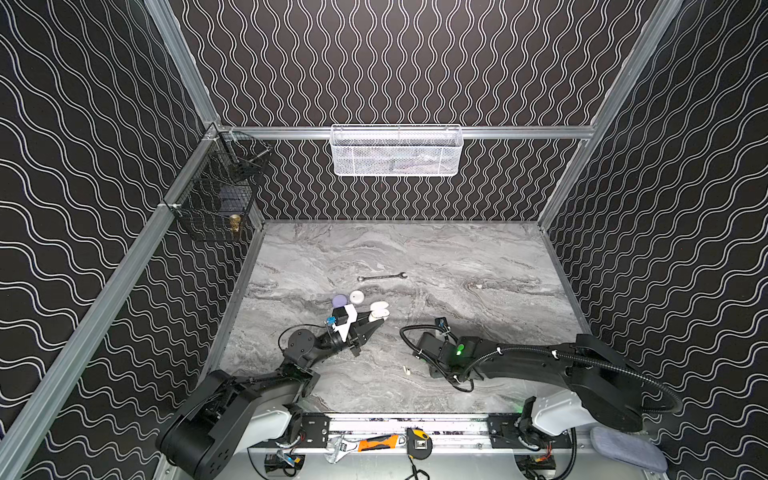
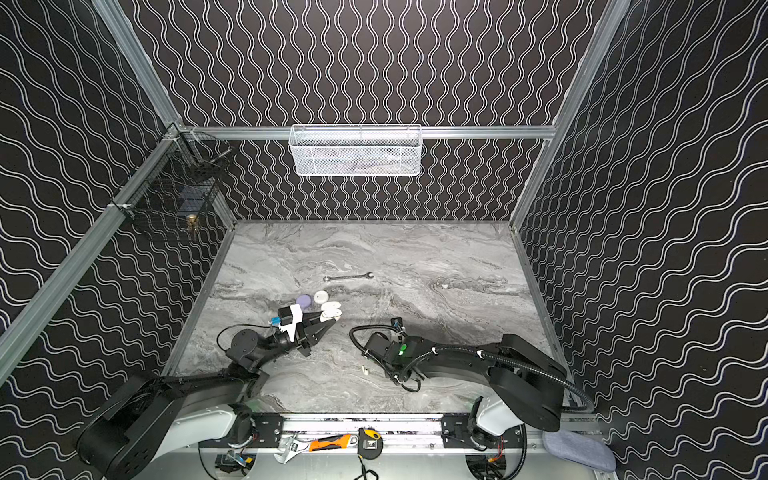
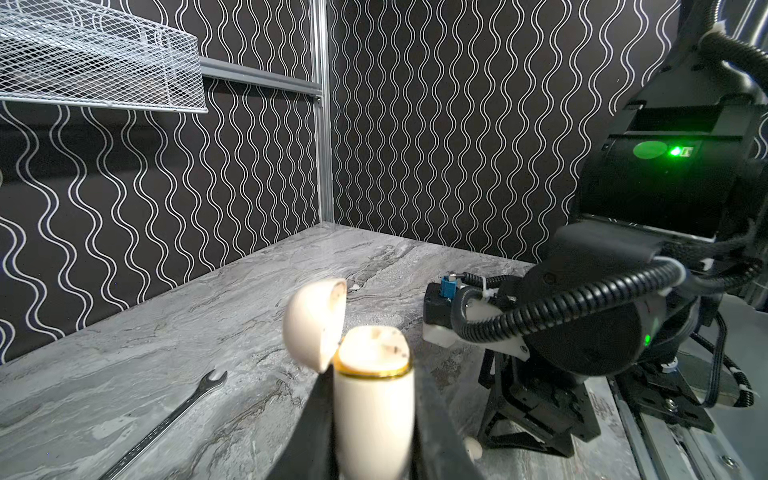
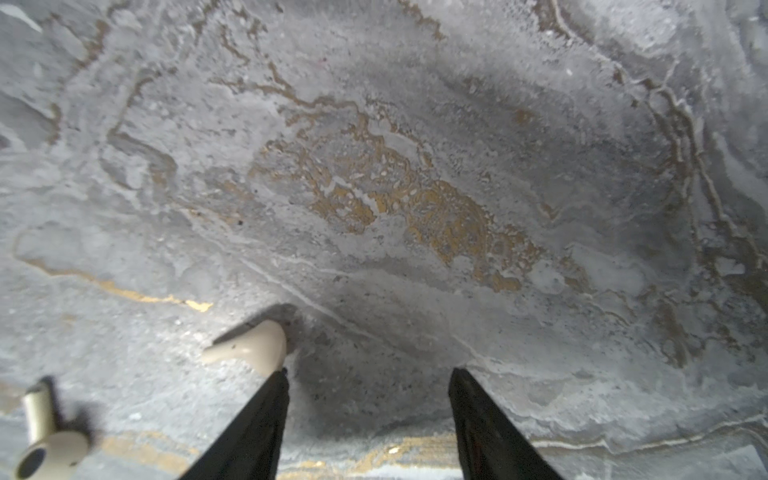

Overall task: Insert the wireless bluetooth earbuds into the charging case
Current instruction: 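Move the right gripper down over the loose cream earbuds on the table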

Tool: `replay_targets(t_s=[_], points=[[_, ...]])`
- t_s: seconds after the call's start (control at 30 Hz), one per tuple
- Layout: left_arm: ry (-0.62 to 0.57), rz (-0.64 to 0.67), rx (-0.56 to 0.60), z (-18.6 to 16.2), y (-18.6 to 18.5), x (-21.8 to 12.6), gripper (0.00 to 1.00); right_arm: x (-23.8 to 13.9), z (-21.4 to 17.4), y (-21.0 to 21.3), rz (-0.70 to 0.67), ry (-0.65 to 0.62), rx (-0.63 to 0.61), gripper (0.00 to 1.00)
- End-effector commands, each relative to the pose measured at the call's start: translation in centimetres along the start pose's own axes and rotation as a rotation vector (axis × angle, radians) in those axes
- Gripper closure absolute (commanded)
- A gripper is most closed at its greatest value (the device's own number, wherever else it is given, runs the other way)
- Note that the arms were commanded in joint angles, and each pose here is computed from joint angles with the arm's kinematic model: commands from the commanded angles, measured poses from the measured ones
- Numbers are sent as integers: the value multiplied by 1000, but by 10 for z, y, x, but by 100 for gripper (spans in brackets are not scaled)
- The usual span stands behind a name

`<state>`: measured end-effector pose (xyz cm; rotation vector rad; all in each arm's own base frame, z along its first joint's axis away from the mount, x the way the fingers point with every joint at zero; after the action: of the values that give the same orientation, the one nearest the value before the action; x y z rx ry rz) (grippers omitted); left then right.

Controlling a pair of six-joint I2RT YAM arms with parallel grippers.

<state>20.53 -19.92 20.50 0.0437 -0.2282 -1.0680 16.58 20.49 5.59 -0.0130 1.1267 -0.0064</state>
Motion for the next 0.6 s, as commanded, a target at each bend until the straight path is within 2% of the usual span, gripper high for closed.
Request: replay_targets(t_s=[0.0, 0.27, 0.57], points=[[-24, 7, 25, 5, 1, 0, 100, -5, 3, 6, 36, -5, 9, 36], [-19, 4, 24, 5, 1, 0, 100, -17, 1, 21, 108, 11, -16, 38], [-22, 7, 24, 5, 1, 0, 100, 4, -2, 17, 0, 8, -38, 38]])
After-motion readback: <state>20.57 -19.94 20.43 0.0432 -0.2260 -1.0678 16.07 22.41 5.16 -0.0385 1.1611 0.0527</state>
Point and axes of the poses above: each gripper's point midway between its finger pads, its own x axis out along the fingers, its own y axis along the line the jaws close on, z = x × y, the point moved 3 cm from there along -x, back along the fingers, and after that the axes turned 9 degrees about x, right-handed, at the moved point
